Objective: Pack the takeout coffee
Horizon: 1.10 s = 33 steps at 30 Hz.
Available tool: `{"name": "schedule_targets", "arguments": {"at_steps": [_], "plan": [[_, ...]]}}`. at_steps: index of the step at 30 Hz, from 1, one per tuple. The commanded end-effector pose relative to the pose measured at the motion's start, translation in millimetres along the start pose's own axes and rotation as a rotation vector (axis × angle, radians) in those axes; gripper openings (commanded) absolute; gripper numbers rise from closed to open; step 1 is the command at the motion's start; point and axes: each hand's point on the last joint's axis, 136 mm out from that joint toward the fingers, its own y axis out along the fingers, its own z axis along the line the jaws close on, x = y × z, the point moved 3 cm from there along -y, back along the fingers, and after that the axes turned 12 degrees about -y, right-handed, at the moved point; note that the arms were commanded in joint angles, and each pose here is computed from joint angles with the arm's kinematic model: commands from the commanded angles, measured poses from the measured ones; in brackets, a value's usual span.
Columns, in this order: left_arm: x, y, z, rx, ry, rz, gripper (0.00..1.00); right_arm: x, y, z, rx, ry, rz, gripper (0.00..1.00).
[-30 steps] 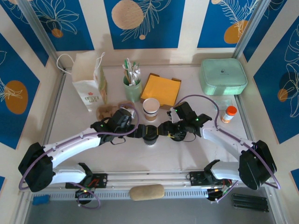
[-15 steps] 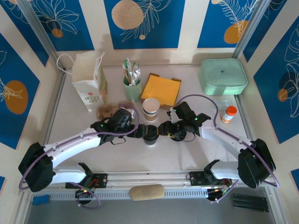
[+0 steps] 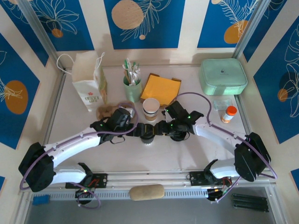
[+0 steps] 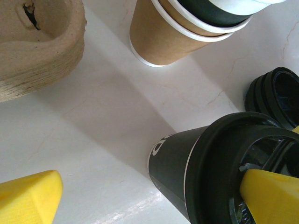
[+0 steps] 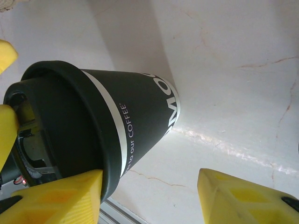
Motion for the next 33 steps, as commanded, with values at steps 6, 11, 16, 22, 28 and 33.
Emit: {"name": "schedule_targets", "arguments": {"at_steps": [6, 11, 16, 22, 28, 33], "plan": [[-24.2, 5.2, 18.7, 0.075, 0.018, 0.098, 1.00, -4.9, -1.9, 3.0, -0.002, -0.002, 0.075, 0.59], [-19.1, 1.1, 12.4, 0.058, 0.023, 0.086, 1.00, 9.3, -16.1, 13.3, 0.053, -0.005, 0.027, 0.61], [-10.7, -3.6, 0.8, 0.025, 0.025, 0.071, 1.00, 14.9, -20.9, 13.2, 0.071, 0.002, 0.004, 0.61], [-1.0, -11.6, -14.8, -0.024, 0.021, 0.057, 1.00, 18.7, -22.2, 8.0, 0.074, 0.020, -0.012, 0.61], [5.7, -23.3, -20.8, -0.046, 0.016, 0.028, 1.00, 22.4, -22.9, 3.8, 0.096, 0.040, -0.025, 0.61], [-1.8, -25.6, -9.7, -0.023, 0.002, 0.030, 1.00, 21.8, -19.3, 0.3, 0.098, 0.051, -0.020, 0.61]]}}
